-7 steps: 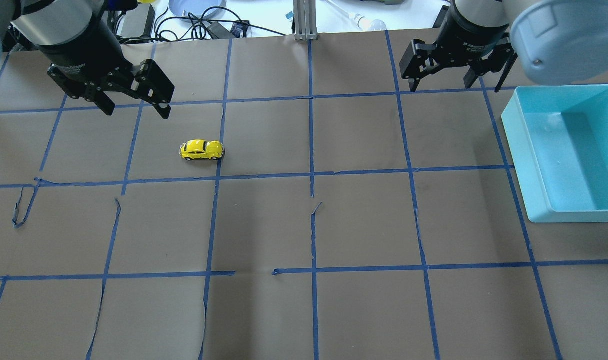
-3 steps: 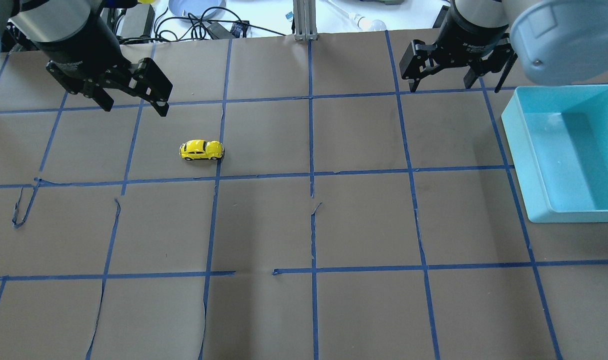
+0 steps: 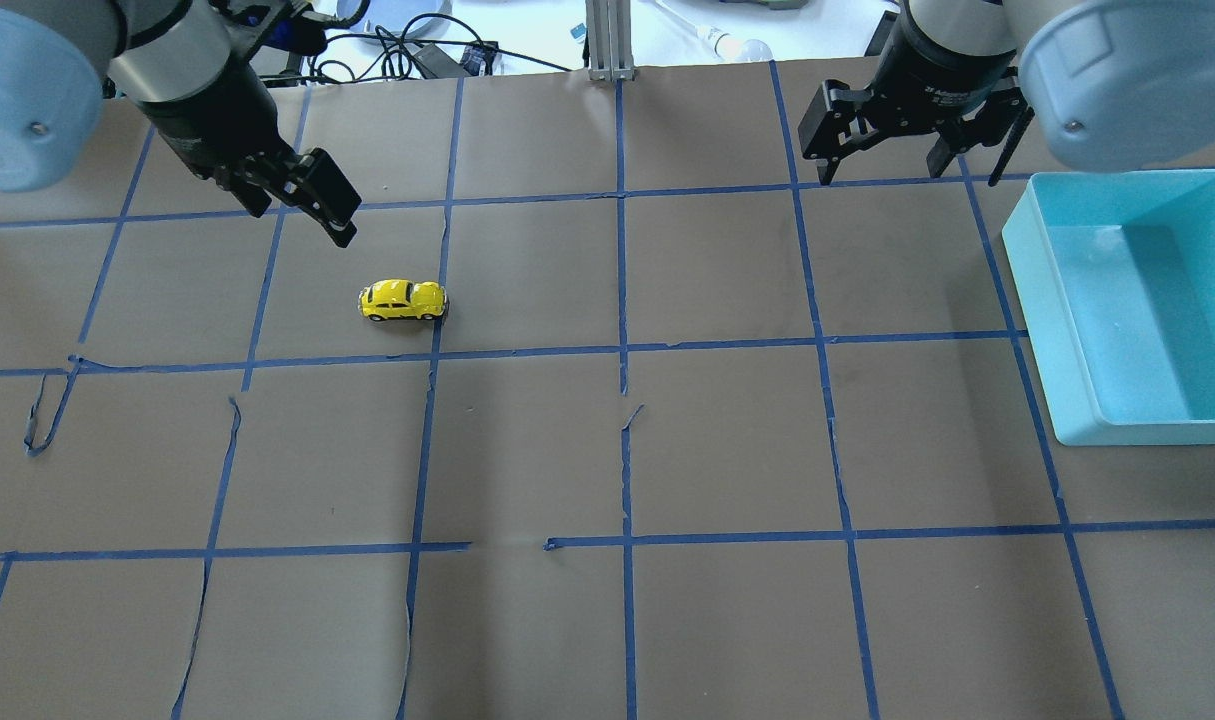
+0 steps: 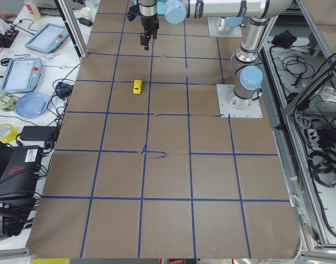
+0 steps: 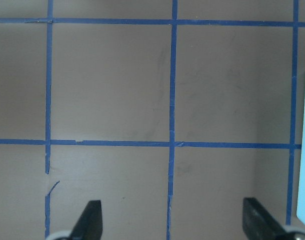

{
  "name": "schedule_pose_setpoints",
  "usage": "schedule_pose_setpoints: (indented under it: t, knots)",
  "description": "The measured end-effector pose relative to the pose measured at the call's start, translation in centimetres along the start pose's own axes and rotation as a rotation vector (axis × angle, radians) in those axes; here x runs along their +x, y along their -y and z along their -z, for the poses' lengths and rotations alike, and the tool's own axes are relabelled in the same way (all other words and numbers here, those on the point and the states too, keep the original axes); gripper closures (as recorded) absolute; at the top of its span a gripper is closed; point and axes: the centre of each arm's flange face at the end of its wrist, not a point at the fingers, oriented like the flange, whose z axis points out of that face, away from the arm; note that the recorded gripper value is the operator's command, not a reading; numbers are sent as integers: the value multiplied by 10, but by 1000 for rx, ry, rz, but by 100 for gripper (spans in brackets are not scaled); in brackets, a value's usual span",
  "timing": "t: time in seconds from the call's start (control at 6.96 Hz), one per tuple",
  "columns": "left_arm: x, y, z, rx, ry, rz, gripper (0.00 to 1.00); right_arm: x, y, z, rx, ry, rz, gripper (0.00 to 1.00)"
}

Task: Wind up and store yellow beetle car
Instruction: 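Move the left gripper down over the yellow beetle car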

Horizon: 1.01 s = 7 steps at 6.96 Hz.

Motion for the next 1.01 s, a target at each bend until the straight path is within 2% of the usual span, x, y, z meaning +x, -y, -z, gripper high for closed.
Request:
schedule_pose_setpoints:
  t: [0.57, 0.86, 1.01]
  knots:
    - [-24, 32, -91, -20, -10, -329, 6, 0, -3, -3, -3, 0, 0, 0]
    - [-34, 44, -128, -29, -2, -595, 5, 0, -4, -3, -4, 0, 0, 0]
    - [-40, 51, -149, -42, 9, -695, 6, 0, -3, -3, -4, 0, 0, 0]
